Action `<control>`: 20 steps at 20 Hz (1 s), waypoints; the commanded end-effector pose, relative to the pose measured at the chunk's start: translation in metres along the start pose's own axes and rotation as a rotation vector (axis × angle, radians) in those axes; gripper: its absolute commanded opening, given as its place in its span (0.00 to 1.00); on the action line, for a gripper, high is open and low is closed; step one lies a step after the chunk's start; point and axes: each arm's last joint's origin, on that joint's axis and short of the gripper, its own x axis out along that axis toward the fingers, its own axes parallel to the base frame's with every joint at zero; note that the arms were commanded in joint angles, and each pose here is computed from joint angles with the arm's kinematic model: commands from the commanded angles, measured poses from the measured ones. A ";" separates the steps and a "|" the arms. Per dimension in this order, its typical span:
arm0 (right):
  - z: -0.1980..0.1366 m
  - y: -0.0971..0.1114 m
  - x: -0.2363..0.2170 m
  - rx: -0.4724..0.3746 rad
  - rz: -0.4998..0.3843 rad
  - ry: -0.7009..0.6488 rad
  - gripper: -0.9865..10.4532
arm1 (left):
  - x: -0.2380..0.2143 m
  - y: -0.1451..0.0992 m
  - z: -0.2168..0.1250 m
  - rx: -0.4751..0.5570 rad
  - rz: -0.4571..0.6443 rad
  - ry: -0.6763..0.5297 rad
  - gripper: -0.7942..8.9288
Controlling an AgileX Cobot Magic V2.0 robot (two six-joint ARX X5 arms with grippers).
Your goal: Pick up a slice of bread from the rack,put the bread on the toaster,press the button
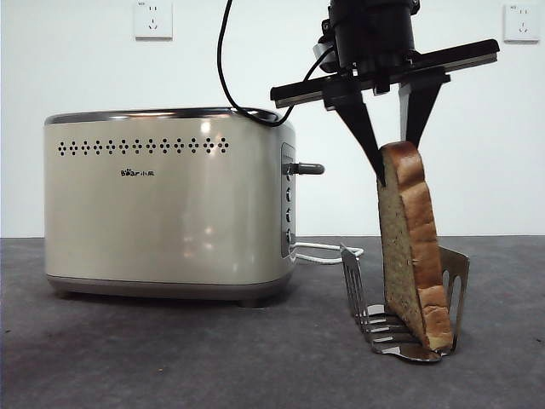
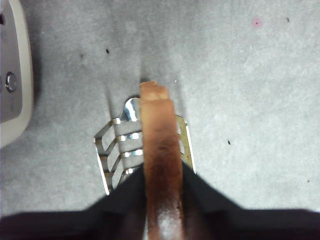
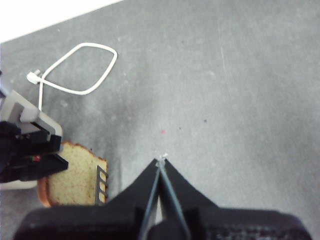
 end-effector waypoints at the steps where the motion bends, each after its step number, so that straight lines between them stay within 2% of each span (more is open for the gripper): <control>1: 0.000 0.000 -0.001 -0.009 0.001 -0.004 0.09 | 0.006 -0.001 -0.001 0.039 0.016 0.007 0.07; 12: 0.000 0.000 -0.001 -0.009 0.000 -0.003 0.09 | -0.016 0.003 -0.002 0.121 0.012 -0.028 0.07; 17: 0.000 0.000 -0.001 -0.009 0.000 -0.003 0.09 | -0.043 0.008 -0.004 0.176 -0.001 -0.095 0.07; 20: 0.000 0.000 -0.001 -0.010 0.000 -0.003 0.09 | -0.068 0.013 -0.007 0.253 -0.035 -0.136 0.07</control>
